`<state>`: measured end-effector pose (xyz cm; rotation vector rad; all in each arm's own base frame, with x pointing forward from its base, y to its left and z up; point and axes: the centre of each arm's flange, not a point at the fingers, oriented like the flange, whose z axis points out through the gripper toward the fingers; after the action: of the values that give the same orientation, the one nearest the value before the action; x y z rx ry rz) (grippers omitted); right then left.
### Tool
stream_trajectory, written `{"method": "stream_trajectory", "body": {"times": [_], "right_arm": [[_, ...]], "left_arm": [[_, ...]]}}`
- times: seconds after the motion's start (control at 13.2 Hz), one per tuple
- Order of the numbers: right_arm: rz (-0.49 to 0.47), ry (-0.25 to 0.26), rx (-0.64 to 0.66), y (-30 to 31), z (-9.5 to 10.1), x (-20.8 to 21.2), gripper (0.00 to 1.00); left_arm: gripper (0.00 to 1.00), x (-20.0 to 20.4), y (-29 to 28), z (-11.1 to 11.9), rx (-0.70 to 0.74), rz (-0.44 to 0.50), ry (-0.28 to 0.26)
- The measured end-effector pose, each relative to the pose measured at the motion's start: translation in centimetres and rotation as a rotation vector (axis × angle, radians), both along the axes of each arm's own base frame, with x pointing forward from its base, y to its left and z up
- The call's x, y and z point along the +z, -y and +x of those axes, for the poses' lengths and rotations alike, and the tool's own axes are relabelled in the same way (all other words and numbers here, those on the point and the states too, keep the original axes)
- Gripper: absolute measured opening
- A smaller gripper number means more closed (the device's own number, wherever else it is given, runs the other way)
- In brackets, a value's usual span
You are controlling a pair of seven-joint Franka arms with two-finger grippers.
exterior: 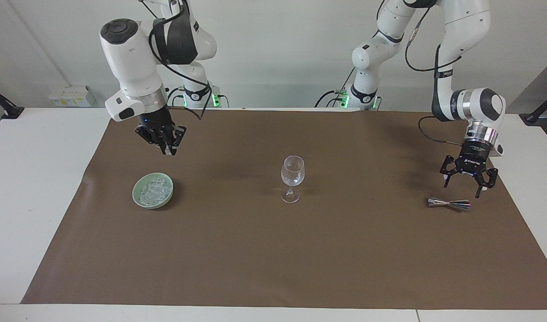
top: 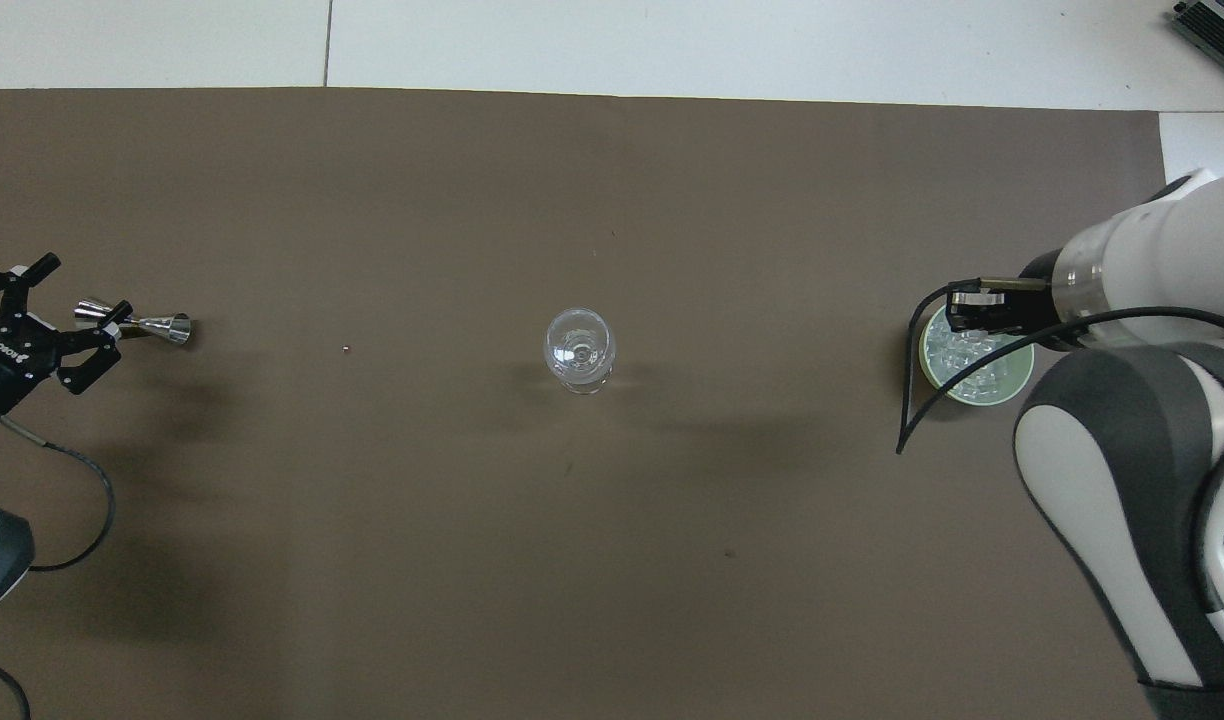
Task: Pour wine and add ice with both arms
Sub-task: 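Carry the green ice cup with the right gripper over the glass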
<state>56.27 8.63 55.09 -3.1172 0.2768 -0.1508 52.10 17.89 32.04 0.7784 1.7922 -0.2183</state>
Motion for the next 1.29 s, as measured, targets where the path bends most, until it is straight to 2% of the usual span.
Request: {"method": "stream_trajectory", "body": {"times": [0.3,0.61,0.91,1.06,1.29], "right_arm": [[0.039,0.039,-0.112,-8.7,-1.6,1.8,0.22],[0.101,0.095,-0.167,-16.1,-3.6,2.5,0.22],[0.168,0.147,-0.201,-20.6,-5.1,3.3,0.22],[0.193,0.152,-0.206,-22.4,-5.6,3.6,0.22],[0.209,0.134,-0.18,-25.1,-6.2,2.9,0.22]], "left_arm": [[0.93,-2.0,-0.9,-0.5,-0.102,0.079,-0.079],[0.93,-3.2,-3.7,0.3,-0.185,0.037,-0.173],[0.93,-1.6,-7.4,2.3,-0.237,0.014,-0.273],[0.93,-1.4,-8.8,3.7,-0.257,-0.01,-0.323],[0.93,-3.5,-9.8,4.5,-0.259,-0.051,-0.361]]}}
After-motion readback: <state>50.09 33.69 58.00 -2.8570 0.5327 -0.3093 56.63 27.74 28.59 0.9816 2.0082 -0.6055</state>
